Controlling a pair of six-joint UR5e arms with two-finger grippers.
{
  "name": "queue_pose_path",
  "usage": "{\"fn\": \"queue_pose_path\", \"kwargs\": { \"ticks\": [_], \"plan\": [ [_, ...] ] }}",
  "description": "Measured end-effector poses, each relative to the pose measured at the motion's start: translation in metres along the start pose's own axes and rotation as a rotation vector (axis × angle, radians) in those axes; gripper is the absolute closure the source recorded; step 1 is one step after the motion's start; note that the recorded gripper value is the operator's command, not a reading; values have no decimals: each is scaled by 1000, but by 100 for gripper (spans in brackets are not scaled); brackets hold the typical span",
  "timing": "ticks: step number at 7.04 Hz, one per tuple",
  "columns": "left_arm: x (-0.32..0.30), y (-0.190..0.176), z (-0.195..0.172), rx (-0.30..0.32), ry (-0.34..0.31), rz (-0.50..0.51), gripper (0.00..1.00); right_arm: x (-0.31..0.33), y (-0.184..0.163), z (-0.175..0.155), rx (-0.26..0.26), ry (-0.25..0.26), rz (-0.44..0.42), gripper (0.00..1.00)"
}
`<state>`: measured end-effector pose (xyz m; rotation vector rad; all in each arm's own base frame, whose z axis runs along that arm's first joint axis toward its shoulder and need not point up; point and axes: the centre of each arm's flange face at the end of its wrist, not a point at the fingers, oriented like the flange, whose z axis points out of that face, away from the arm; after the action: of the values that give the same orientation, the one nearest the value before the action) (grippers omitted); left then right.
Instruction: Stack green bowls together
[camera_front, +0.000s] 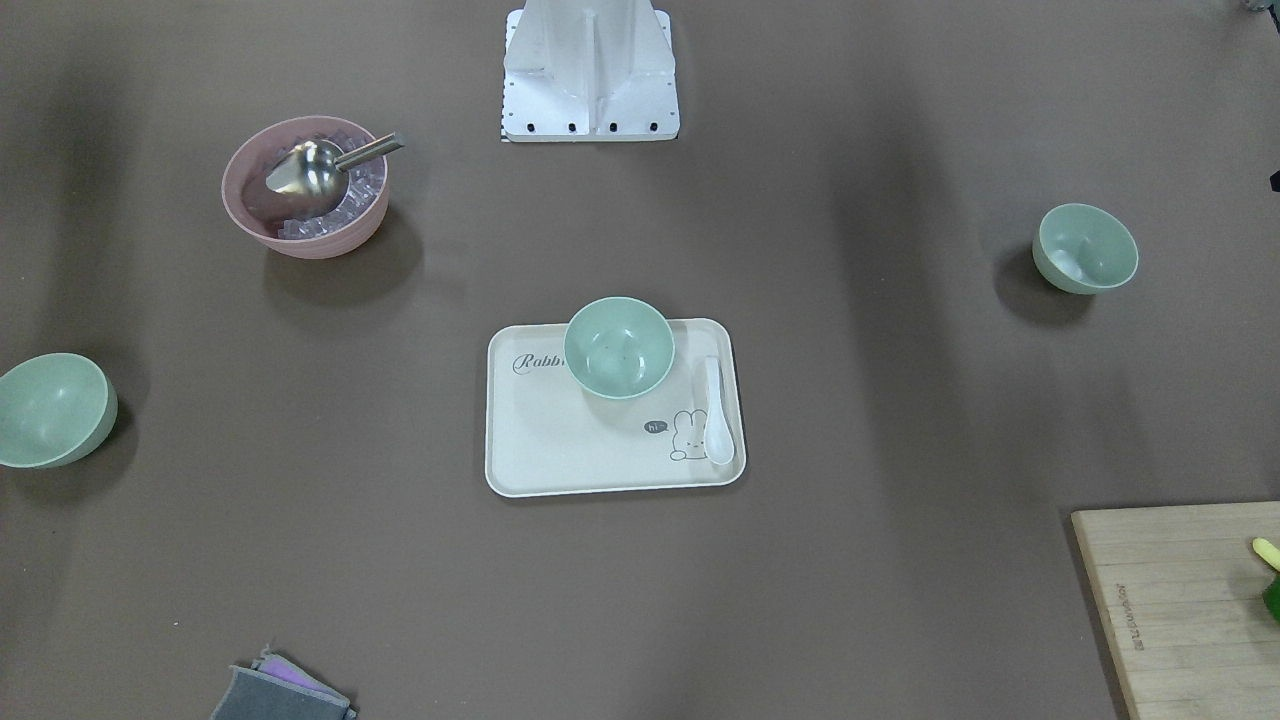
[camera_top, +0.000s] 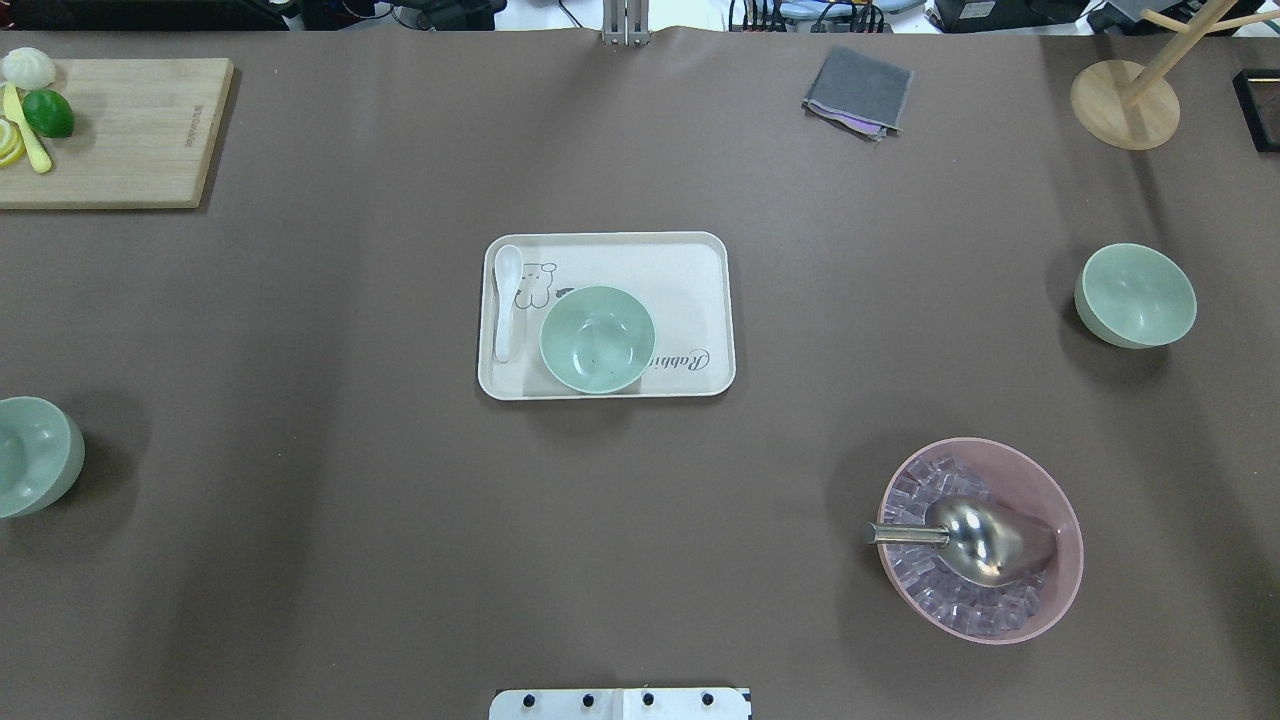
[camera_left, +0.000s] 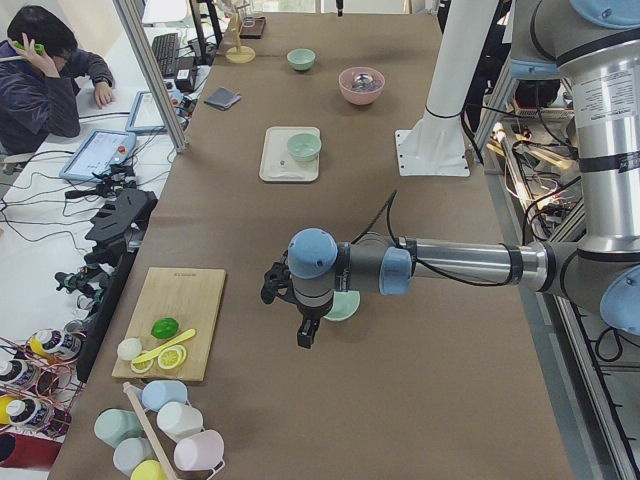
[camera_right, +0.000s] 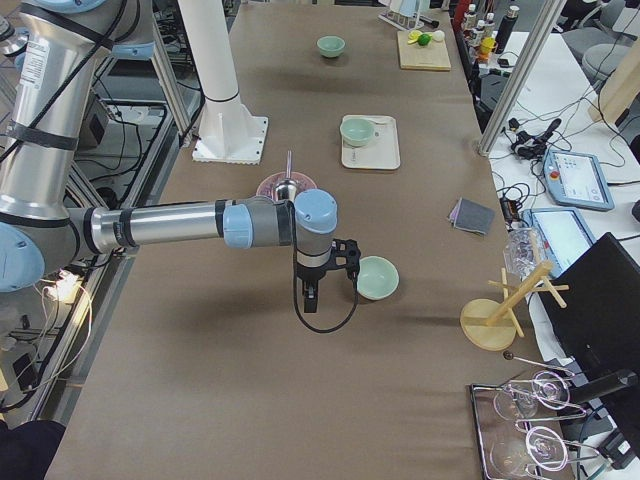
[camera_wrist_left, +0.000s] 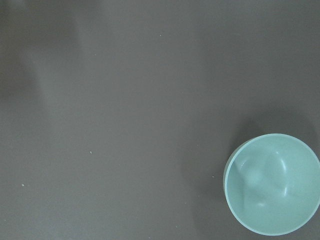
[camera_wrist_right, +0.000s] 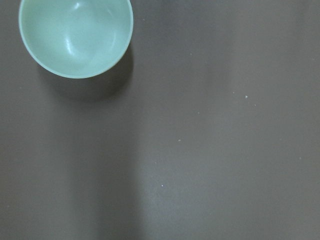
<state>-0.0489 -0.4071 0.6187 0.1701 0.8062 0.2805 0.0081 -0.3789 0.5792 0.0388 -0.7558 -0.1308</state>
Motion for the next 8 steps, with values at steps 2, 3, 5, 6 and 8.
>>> {"fn": "queue_pose_path", "kwargs": {
  "ticks": [2,3,5,6,8],
  "plan": [
    [15,-26,-20,77,-25,91,2,-14,-10,-20,158,-16,-125,0],
    [21,-41,-29,140,-41,155,2,-18,-12,-27,201,-22,-156,0],
    [28,-57,-39,243,-53,206,2,-30,-18,-41,245,-44,-196,0],
    [27,-55,-38,272,-55,220,2,-34,-20,-44,254,-51,-206,0],
    [24,-43,-21,296,-26,197,2,-32,-23,-40,242,-59,-165,0]
  ]
}}
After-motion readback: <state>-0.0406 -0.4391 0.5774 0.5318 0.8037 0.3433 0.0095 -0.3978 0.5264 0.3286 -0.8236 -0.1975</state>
